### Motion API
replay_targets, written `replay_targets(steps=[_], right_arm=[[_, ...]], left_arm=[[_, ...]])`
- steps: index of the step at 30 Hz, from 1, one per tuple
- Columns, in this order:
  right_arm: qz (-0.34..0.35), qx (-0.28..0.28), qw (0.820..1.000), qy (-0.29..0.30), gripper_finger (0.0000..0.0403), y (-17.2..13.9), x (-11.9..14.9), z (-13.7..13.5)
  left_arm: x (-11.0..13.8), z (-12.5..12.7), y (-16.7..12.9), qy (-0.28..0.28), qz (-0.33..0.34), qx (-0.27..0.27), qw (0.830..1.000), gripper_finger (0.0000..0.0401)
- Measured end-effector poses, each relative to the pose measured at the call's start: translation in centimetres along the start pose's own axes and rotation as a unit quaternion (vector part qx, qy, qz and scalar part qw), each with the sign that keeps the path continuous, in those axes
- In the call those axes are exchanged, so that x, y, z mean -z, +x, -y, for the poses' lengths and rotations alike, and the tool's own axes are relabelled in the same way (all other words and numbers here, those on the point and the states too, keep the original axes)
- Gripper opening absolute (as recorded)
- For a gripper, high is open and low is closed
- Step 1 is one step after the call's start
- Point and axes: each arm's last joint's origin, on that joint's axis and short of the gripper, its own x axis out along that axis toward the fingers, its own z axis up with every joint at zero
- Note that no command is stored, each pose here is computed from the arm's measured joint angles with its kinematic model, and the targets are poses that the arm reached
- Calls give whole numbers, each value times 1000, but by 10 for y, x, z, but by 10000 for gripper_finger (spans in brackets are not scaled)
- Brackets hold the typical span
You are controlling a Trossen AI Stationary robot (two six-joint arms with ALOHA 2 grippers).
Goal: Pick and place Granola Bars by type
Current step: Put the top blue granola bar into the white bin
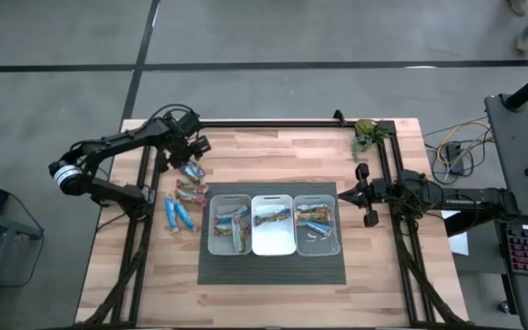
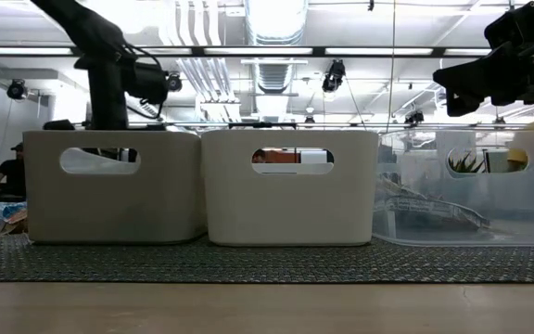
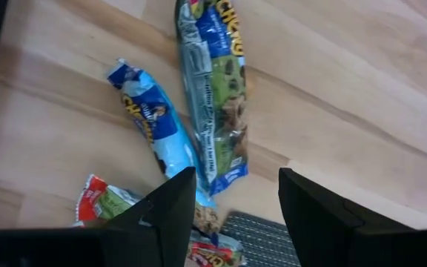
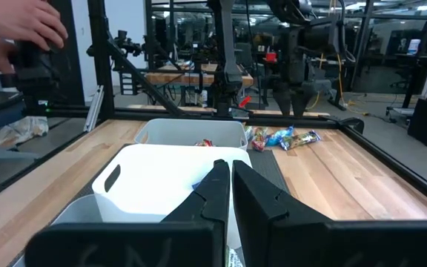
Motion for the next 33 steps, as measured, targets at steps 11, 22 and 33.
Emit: replay_targets(steps=[11, 22, 33], right_arm=[[0, 0, 1000, 0, 9, 0, 0, 0], [0, 0, 1000, 0, 9, 0, 0, 0], [0, 0, 1000, 0, 9, 0, 0, 0]], left_arm=[[-9, 6, 16, -4, -22, -5, 1000, 174], [-15, 13, 43, -10, -34, -32, 999, 174], [-16, 12, 53, -14, -41, -52, 998, 174]])
